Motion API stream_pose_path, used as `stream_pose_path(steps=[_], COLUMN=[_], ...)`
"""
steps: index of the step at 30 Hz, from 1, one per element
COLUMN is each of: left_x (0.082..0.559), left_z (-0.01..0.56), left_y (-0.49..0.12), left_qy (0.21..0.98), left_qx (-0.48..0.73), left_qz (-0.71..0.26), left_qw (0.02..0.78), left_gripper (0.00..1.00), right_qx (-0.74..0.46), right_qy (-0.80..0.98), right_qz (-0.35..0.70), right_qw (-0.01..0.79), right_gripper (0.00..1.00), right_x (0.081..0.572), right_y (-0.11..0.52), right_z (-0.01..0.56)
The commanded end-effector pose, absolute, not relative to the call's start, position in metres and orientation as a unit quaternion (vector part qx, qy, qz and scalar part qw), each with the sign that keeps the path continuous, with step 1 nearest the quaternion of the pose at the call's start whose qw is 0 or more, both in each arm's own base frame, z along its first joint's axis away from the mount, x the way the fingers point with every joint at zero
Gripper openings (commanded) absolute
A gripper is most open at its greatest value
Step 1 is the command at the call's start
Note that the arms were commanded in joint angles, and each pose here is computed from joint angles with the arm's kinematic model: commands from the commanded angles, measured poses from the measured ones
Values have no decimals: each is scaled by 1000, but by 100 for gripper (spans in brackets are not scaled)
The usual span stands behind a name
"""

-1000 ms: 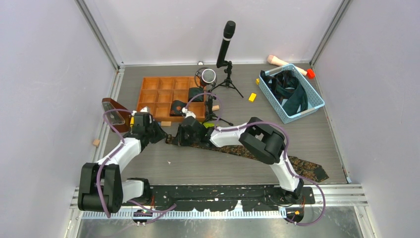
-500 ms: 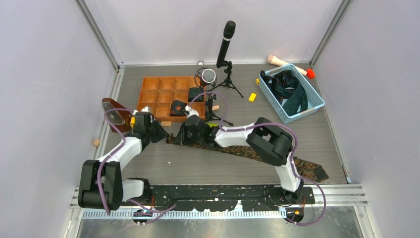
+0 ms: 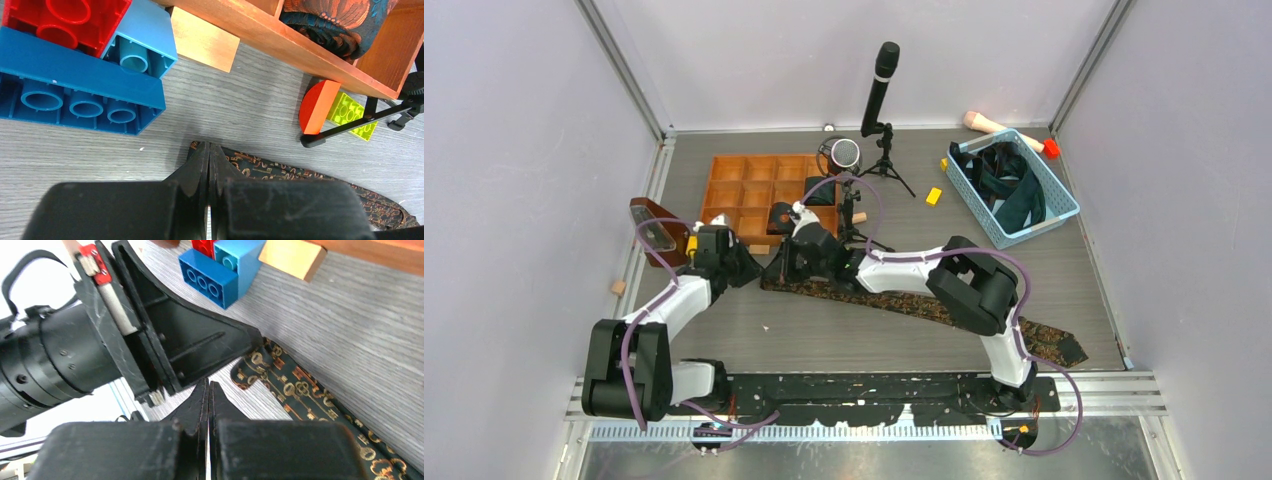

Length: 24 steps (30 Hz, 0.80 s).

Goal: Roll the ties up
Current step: Roll the tie at the center of the board.

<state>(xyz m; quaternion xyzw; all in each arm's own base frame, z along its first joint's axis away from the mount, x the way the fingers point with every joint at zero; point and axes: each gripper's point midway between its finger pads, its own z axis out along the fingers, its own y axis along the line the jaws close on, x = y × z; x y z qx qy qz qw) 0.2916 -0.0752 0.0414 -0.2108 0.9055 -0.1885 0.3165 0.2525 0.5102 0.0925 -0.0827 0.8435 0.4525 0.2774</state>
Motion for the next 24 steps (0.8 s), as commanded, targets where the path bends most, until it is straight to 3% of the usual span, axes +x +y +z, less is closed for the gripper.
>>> stream_pose_path(steps=[1, 24], left_x=[299, 300], left_z=[46, 44], left_y=[-80, -81], left_qy=[900, 900], left_qx=[-201, -200], left_qz=[-200, -199], left_qw=[332, 332], left_gripper=[0, 0], right_qx=[-67, -28], right_qy=[829, 872], right_qz=[467, 409], right_qw=[302, 268], right_gripper=[0, 0], right_x=[269, 277], right_y=[520, 505], right_z=[108, 59])
